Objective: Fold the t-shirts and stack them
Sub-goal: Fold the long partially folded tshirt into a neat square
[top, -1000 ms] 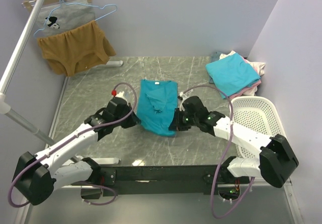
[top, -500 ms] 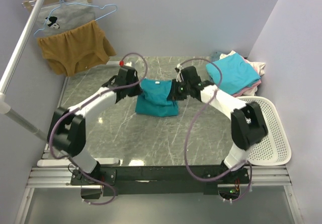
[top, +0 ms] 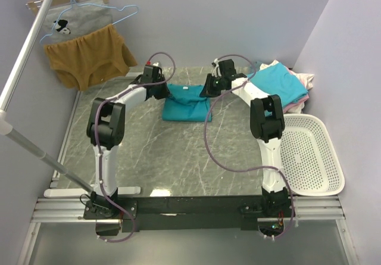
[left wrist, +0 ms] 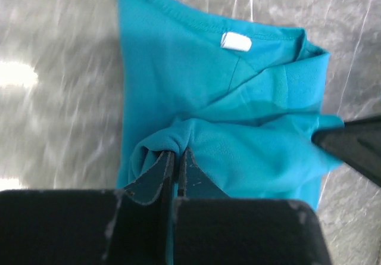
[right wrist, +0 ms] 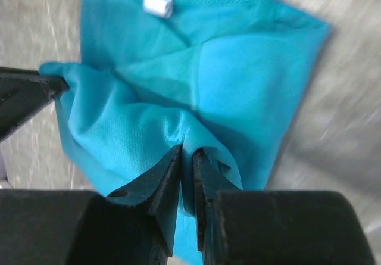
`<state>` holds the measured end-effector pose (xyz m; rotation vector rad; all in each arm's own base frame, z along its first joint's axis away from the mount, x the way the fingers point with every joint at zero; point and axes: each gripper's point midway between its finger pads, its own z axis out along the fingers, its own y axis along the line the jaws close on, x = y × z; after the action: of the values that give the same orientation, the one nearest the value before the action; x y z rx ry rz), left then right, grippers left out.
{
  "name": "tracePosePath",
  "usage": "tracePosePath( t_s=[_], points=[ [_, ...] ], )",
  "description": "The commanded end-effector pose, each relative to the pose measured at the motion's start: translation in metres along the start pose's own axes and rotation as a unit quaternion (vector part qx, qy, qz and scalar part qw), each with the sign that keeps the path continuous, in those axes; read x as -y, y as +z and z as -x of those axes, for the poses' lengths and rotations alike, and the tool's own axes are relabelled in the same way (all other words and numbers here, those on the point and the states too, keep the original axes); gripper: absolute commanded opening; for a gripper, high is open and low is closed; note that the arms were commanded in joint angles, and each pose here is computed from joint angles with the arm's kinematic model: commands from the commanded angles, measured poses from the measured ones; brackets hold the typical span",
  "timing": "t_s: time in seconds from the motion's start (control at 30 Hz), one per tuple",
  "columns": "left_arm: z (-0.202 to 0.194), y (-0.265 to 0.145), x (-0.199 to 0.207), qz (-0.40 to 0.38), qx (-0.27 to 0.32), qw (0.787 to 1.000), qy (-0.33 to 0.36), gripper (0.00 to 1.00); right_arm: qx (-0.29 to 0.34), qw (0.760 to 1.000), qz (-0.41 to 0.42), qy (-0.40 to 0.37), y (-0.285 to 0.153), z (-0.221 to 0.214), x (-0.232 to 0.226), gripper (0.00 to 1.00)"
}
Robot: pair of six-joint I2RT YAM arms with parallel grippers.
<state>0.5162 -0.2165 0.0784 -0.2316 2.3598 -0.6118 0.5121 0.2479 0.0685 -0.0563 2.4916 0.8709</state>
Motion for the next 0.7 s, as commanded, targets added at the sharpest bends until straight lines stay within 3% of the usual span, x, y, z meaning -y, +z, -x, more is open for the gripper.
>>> tracePosePath(
  t_s=[0.0,0.07,0.1,0.17,0.27,0.3,0.37,0.5,0.67],
  points=[
    [0.053,0.013,0.032,-0.074,0.052,0.995,0.034,0.01,0.052,0.998,0.032,-0.001,-0.007,0.055,-0.007,0.22],
    [0.079,0.015,0.039,-0.092,0.076,0.992,0.04,0.01,0.086,0.995,0.051,-0.008,-0.009,0.081,-0.008,0.31],
    [0.076,0.027,0.035,-0.098,0.067,0.992,0.035,0.01,0.083,0.995,0.054,-0.003,0.002,0.081,-0.003,0.48],
    [0.098,0.027,0.04,-0.12,0.089,0.988,0.027,0.48,0.126,0.989,0.07,-0.023,0.002,0.106,-0.007,0.6],
    [0.121,0.028,0.028,-0.122,0.132,0.984,0.017,0.92,0.168,0.982,0.07,-0.039,0.002,0.125,0.002,0.65],
    [0.127,0.023,0.026,-0.123,0.148,0.981,0.017,0.99,0.189,0.978,0.071,-0.045,-0.01,0.135,-0.001,0.67],
    [0.142,0.007,0.022,-0.116,0.175,0.978,0.019,0.99,0.213,0.973,0.068,-0.053,-0.016,0.136,0.002,0.68],
    [0.127,-0.011,0.02,-0.116,0.162,0.979,0.034,0.99,0.231,0.966,0.08,-0.079,-0.05,0.134,-0.024,0.71],
    [0.092,-0.028,0.045,-0.197,0.097,0.974,0.049,0.99,0.156,0.98,0.092,-0.087,-0.036,0.094,-0.045,0.71]
  ],
)
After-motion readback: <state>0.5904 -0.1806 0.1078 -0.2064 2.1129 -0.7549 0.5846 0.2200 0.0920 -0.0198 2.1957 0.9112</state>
